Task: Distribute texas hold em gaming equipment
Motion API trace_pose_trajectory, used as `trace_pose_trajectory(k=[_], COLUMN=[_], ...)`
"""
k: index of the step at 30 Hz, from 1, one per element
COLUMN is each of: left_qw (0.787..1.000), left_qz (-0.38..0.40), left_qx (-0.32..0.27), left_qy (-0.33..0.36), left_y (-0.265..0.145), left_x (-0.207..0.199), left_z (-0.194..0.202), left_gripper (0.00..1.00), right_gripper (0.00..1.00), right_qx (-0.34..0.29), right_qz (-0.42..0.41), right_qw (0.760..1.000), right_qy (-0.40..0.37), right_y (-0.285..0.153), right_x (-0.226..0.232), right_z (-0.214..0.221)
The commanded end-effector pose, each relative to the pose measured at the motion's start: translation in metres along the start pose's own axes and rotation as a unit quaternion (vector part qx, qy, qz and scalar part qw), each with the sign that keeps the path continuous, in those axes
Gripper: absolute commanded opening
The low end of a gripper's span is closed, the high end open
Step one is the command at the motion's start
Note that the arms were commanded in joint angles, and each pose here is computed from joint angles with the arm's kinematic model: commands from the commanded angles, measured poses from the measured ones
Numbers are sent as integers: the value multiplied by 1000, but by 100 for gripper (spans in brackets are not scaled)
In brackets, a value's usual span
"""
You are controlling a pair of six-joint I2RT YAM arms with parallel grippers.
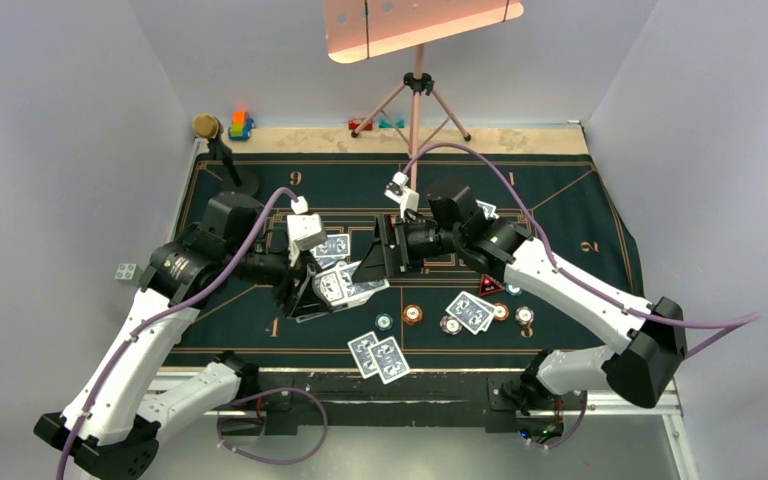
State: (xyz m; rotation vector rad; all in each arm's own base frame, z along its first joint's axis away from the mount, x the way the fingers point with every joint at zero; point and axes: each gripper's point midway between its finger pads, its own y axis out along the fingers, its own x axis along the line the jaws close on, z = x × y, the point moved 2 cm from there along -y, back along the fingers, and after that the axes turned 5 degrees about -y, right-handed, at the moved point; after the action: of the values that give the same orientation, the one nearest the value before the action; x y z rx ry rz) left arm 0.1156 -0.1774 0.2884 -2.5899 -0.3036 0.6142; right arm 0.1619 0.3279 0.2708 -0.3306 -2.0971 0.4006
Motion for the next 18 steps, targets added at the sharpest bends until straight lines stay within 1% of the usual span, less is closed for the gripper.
trace_pose_trajectory(k=[1,5,11,15,18], left_qw=[999,999,999,999,999], left_qz=[4,4,5,6,7], left_qx=[-29,-29,-31,-31,-31], left_qy=[32,33,34,33,32], left_y=[-6,-6,-7,-7,-7], left_x=[-5,-5,-7,-7,-8], left_z=[-18,-18,-17,-18,-17], left_gripper=[0,0,0,0,0], right_gripper=[88,77,62,59,54], right_qx=[-11,-4,-16,-23,-30], right_qz=[-15,-2,18,29,40], right_qw=[1000,1000,1000,999,999], right_qy=[-3,2,-4,-7,-9], right_y=[-4,-6,-17,-23,-27], right_x=[8,3,5,6,6], right_z=[0,5,4,2,0])
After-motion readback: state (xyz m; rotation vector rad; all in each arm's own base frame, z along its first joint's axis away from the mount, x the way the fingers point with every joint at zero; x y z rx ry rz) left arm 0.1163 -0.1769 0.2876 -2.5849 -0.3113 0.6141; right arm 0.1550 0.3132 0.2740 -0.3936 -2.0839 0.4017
